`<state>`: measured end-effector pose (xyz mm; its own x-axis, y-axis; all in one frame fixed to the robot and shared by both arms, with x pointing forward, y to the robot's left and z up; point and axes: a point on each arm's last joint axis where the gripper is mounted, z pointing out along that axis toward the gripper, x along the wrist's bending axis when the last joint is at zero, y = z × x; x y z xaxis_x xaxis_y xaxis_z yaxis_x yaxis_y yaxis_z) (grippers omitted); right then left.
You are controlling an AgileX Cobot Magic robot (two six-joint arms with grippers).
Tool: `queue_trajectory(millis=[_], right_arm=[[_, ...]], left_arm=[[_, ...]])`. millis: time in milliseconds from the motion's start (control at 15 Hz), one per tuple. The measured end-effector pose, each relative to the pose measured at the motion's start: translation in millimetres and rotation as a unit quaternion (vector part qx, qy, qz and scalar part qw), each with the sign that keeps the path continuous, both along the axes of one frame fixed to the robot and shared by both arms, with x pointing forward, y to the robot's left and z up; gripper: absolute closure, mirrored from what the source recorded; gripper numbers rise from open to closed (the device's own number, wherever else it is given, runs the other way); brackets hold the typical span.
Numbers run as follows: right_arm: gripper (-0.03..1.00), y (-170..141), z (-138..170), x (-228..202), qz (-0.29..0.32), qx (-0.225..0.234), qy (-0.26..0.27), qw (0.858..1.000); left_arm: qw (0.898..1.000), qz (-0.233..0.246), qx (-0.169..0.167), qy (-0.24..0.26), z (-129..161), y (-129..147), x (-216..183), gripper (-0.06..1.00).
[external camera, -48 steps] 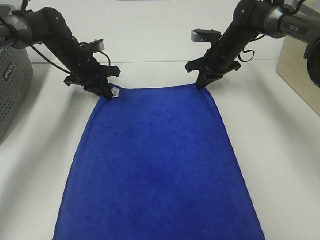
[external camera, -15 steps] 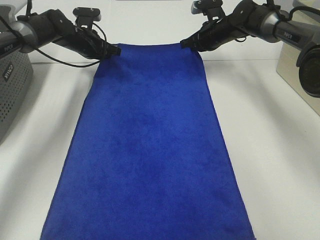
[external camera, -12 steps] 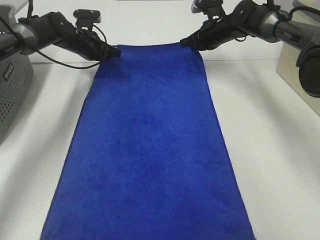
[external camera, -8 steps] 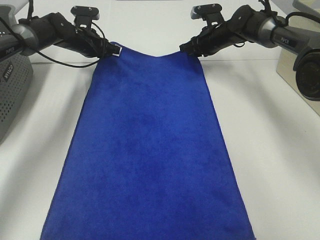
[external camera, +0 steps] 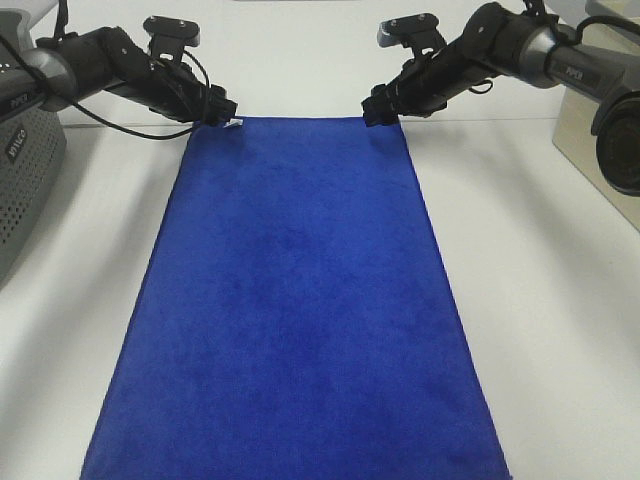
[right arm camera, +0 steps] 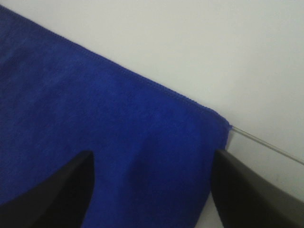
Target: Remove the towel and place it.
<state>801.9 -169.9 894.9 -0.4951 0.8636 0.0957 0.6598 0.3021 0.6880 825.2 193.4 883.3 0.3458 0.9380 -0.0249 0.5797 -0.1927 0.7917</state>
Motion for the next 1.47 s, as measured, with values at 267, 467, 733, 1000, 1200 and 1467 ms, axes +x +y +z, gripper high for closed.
queue_trajectory(millis=[267,467,733,1000,1200,1467], right_arm=[[0.23,-2.7,74.4,-25.8,-0.007,0.005,0.074,0.997],[0.14,-11.4,123.2,-55.7,-0.038,-0.014,0.157,0.987],[0.13,-40.3,187.4,-78.3,-0.124,0.007,0.156,0.98],[0.13,-67.2,247.8,-101.6,-0.152,0.03,0.099,0.983],[0.13,-69.5,278.4,-143.5,-0.156,0.034,0.099,0.982],[0.13,-79.3,290.2,-232.2,-0.162,0.015,0.134,0.977]], left_arm=[[0.993,-0.03,0.045,0.106,56.0,3.7,-25.3,0.27],[0.978,0.004,0.053,0.202,107.1,12.1,-54.8,0.15],[0.981,0.059,0.034,0.182,172.5,35.7,-73.3,0.13],[0.982,0.137,0.01,0.129,231.2,106.8,-90.3,0.13],[0.975,0.183,0.033,0.124,270.0,144.4,-135.0,0.14],[0.962,0.197,0.081,0.171,281.2,146.1,-219.9,0.14]])
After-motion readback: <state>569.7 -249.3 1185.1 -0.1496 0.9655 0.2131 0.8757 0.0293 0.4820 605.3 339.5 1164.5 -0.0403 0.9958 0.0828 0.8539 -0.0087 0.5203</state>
